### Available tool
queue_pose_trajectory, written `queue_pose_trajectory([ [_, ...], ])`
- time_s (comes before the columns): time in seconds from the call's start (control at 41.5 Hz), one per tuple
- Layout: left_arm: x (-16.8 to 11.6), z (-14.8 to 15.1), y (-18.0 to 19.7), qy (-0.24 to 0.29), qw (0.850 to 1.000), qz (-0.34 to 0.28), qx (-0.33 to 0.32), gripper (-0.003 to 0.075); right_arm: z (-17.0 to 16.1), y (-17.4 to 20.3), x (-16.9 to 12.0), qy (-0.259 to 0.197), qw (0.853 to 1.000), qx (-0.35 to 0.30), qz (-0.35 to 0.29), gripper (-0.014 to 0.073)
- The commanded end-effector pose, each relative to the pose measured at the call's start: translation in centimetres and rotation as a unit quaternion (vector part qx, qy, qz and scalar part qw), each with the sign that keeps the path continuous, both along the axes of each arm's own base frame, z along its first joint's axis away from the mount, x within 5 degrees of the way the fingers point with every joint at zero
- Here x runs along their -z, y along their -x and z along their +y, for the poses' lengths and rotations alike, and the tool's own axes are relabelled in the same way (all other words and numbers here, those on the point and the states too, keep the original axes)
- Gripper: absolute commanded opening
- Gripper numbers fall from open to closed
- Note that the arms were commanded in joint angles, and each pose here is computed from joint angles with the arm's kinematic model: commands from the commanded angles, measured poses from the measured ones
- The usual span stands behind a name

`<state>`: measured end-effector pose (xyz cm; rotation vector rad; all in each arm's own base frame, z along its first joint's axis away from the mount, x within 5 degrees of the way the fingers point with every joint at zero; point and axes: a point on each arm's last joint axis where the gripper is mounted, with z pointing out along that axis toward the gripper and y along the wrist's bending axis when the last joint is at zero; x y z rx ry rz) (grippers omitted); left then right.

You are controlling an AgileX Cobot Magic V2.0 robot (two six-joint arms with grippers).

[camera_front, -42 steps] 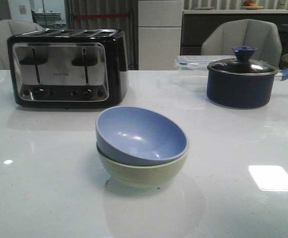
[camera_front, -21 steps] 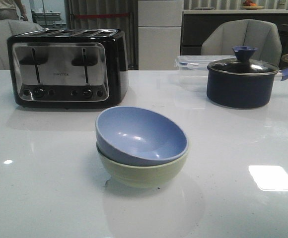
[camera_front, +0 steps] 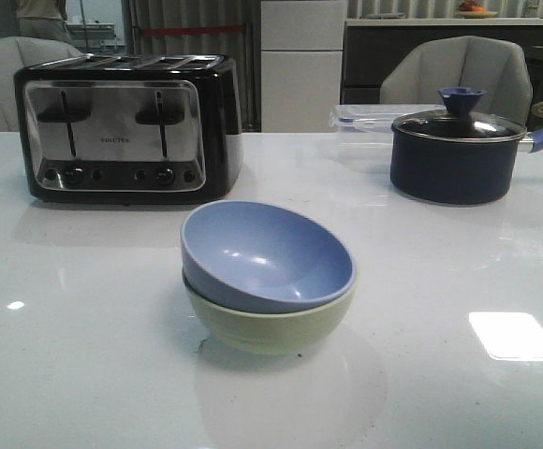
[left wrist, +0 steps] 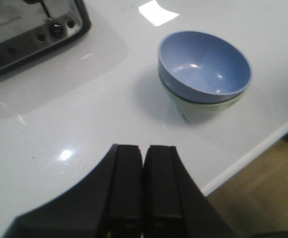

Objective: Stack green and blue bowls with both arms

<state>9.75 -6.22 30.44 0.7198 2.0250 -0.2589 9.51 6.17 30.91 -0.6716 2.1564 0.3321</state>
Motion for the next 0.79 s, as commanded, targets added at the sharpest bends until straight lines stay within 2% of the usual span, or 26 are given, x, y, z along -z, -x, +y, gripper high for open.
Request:
queue_pose_trajectory([
  [0.0,-1.4,1.3,0.6,0.052,0.995,-0.078,-0.04,0.0093,0.0,-0.3,-1.4,-0.022,0.999,0.007,-0.041,0.0055],
  [0.096,-0.2,2.7,1.4,0.085,0.985,-0.122,-0.09,0.0093,0.0,-0.3,-1.4,-0.022,0.999,0.007,-0.041,0.0055],
  [0.169,0.9,3.8,2.4,0.11,0.97,-0.18,-0.125,0.0093,0.0,-0.3,-1.4,-0.022,0.999,0.007,-0.041,0.0055],
  [0.313,3.9,5.0,3.9,0.122,0.946,-0.242,-0.18,0.0093,0.0,-0.3,-1.4,-0.022,0.999,0.007,-0.041,0.0055],
  [0.409,5.5,5.4,4.5,0.124,0.934,-0.267,-0.204,0.0093,0.0,-0.3,-1.4,-0.022,0.999,0.007,-0.041,0.0055],
  [0.554,7.3,5.7,4.7,0.131,0.924,-0.277,-0.228,0.0093,0.0,-0.3,-1.4,-0.022,0.999,0.007,-0.041,0.0055],
  [0.77,9.0,5.8,4.4,0.152,0.908,-0.315,-0.23,0.0093,0.0,-0.3,-1.4,-0.022,0.999,0.007,-0.041,0.0055],
])
